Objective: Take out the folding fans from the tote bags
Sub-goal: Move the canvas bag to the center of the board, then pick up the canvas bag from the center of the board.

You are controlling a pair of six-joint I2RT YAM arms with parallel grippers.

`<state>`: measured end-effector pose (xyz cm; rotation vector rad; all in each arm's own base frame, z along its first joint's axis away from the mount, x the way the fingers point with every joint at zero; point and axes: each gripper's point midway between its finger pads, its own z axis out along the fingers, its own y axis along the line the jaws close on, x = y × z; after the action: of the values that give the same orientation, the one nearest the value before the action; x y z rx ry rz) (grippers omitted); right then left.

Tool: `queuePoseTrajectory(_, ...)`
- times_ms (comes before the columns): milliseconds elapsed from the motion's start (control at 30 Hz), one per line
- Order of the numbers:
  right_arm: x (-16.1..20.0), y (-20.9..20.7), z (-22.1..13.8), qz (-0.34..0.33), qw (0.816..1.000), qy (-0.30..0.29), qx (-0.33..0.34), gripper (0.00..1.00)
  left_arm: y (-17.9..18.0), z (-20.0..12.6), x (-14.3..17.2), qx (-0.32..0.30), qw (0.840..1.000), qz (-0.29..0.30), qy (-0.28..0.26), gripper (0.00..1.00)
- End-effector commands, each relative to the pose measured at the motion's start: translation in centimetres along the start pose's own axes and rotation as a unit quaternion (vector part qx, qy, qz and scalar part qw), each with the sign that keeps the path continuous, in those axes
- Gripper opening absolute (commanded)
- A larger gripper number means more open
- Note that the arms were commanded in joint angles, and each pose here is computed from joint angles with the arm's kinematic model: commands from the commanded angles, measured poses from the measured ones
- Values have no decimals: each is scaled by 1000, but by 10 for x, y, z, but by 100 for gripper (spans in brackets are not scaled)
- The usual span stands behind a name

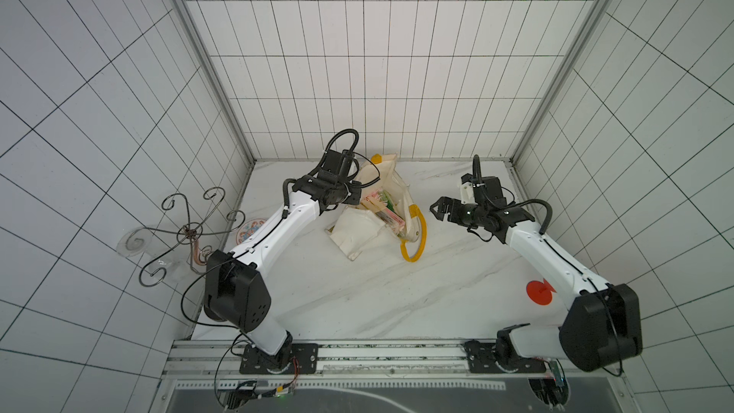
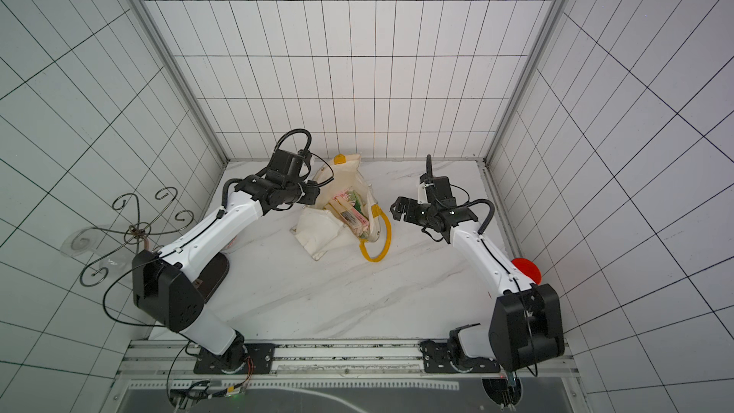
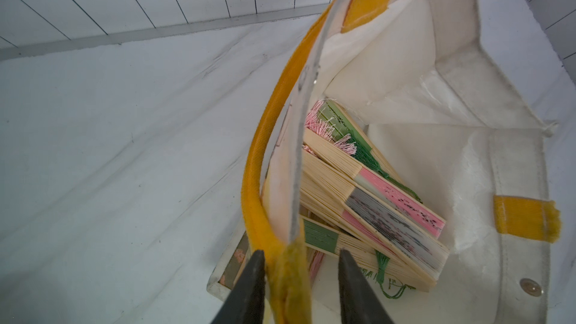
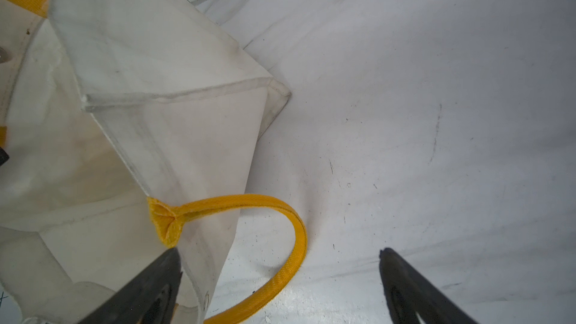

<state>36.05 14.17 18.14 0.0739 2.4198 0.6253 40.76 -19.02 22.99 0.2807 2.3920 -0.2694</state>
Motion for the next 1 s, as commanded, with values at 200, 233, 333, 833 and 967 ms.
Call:
queuePoseTrajectory(200,-26,23,-20,-21,999,-20,-14,98,11,-5,-30,-28,999,10,-25,80)
queuePoseTrajectory(233,-26,23,-20,-22,999,-19,-14,98,14,-5,-32,-36,999,14,-23,83)
queuePoseTrajectory(333,-28,24,-21,-25,999,-18,-11,98,22,-11,-46,-54,998,23,-27,92)
queuePoseTrajectory(833,-29,23,-19,-31,999,-8,6,98,12,-8,-82,-9,998,65,-15,97)
queuePoseTrajectory(967,-29,24,-17,-32,999,-7,7,98,10,0,-77,-7,997,78,4,97)
